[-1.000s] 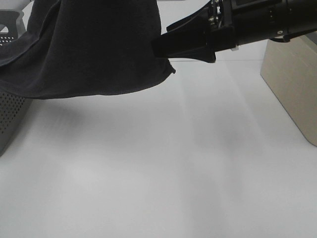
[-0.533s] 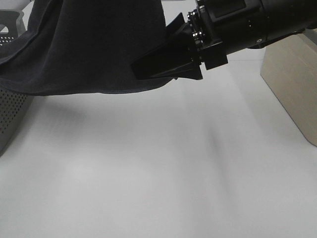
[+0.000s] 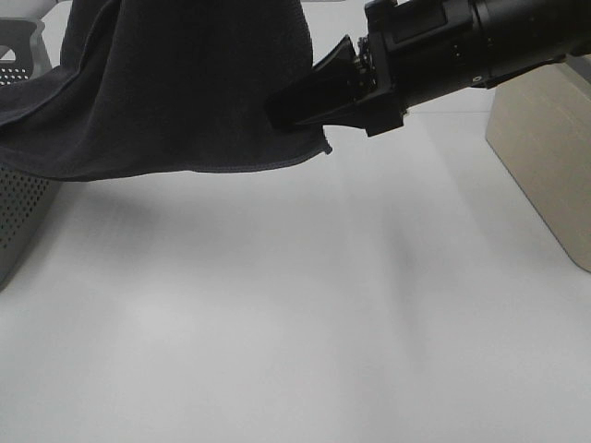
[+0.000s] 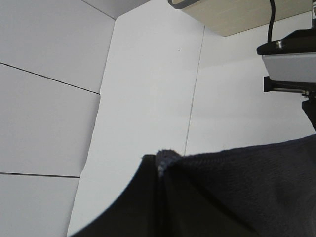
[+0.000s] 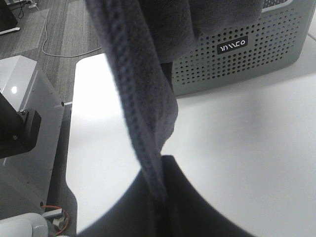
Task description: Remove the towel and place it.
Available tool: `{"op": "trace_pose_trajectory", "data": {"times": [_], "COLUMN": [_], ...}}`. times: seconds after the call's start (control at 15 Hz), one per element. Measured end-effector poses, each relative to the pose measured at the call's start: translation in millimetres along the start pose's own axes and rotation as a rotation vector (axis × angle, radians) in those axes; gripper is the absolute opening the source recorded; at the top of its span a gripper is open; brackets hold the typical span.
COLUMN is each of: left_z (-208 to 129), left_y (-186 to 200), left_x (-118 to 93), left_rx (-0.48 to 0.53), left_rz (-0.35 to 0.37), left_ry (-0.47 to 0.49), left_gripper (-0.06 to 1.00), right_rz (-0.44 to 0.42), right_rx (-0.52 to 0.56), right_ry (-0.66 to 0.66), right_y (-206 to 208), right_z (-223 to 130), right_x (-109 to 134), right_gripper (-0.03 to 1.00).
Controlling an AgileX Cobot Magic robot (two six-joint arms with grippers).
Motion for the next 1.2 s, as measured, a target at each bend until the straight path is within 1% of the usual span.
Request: {"op": "trace_pose_trajectory", "data": {"times": [0.13, 0.2, 0.33, 0.4, 0.47, 0.6, 0.67, 0.73, 0.8, 0.87, 1.0, 1.13, 1.2], "left_z": [-1, -2, -2, -3, -4, -7, -10, -14, -16, -17, -12, -3, -1], "left_y": [0, 0, 0, -1, -2, -13, -20, -30, -37, -42, -50, -52, -51], "left_x": [-1, -1, -1, 1, 3, 12, 18, 29, 36, 43, 53, 63, 65], "left_rx": [0.012, 0.015, 0.017, 0.022, 0.022, 0.010, 0.002, -0.013, -0.031, -0.061, -0.129, -0.215, -0.239], "left_rz": [-0.009, -0.010, -0.007, 0.003, 0.009, 0.050, 0.074, 0.120, 0.154, 0.192, 0.265, 0.371, 0.399], "left_ry": [0.008, 0.038, 0.068, 0.085, 0.092, 0.109, 0.116, 0.128, 0.134, 0.138, 0.121, 0.067, 0.052], "left_gripper": [0.00, 0.00, 0.00, 0.00, 0.00, 0.00, 0.00, 0.00, 0.00, 0.00, 0.00, 0.00, 0.00], "right_rz": [-0.008, -0.025, -0.055, -0.062, -0.075, -0.148, -0.218, -0.323, -0.403, -0.478, -0.629, -0.793, -0.825], "right_rx": [-0.031, -0.066, -0.053, -0.037, 0.003, 0.149, 0.227, 0.309, 0.361, 0.394, 0.405, 0.437, 0.444], "right_ry": [-0.020, -0.077, -0.161, -0.182, -0.218, -0.253, -0.264, -0.307, -0.283, -0.231, -0.108, -0.009, 0.002], "right_y": [0, 0, 2, 3, 8, 21, 33, 53, 68, 83, 111, 136, 141], "right_z": [3, 7, 10, 12, 19, 32, 42, 59, 72, 85, 116, 140, 143], "right_x": [-1, -3, -8, -10, -14, -25, -32, -40, -44, -48, -57, -68, -71], "right_gripper": [0.02, 0.02, 0.02, 0.02, 0.02, 0.02, 0.02, 0.02, 0.02, 0.02, 0.02, 0.02, 0.02]}}
Point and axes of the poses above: a point on each arm's last joint axis where the gripper is mounted, y pointing back along that axis away from the gripper, x along the wrist's bending axis when the last joint is at zero, z = x × y, the point moved 2 cm from there along -y, pointing out along that axis toward the gripper, and after that the axes turned 10 degrees about y, right-handed, at the moved point
